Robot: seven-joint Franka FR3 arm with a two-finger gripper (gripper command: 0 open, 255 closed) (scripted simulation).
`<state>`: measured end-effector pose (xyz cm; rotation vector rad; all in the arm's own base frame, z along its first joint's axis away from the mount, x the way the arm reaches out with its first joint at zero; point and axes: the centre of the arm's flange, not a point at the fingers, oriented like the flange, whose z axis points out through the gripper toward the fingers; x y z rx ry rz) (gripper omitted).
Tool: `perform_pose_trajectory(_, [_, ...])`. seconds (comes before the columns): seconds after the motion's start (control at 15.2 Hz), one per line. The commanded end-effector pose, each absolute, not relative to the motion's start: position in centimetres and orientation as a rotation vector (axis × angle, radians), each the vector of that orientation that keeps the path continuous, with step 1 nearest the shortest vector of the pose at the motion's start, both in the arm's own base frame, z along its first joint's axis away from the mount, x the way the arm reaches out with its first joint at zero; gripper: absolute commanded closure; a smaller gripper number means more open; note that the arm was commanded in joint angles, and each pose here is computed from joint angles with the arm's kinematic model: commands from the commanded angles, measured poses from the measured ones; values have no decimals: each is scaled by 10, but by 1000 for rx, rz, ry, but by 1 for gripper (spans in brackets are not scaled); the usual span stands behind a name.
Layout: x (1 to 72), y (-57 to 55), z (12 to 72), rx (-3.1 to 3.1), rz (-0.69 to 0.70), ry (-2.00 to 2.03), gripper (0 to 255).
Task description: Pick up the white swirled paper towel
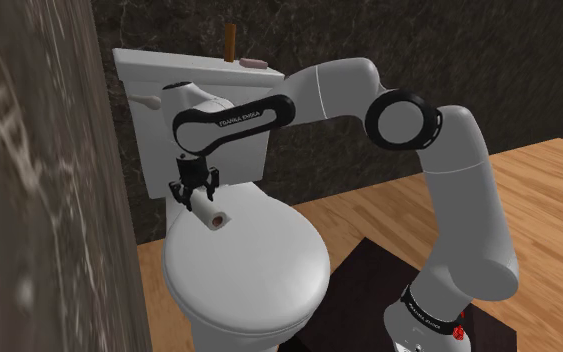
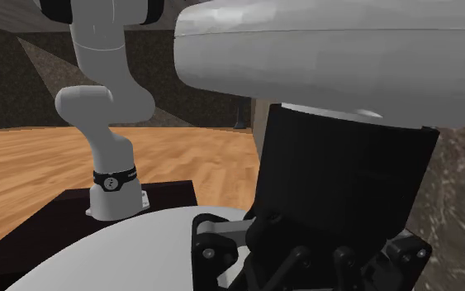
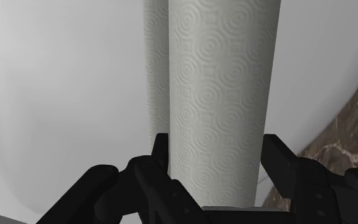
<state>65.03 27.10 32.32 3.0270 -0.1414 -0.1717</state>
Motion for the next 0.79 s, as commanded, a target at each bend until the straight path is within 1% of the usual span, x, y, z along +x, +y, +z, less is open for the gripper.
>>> perform_pose_trajectory(0.0, [651, 271, 333, 3027, -172, -141, 255])
perform_pose_trajectory(0.59, [651, 271, 381, 3027, -172, -141, 255])
perform_pose_trajectory(0.73, [651, 271, 381, 3027, -172, -141, 255])
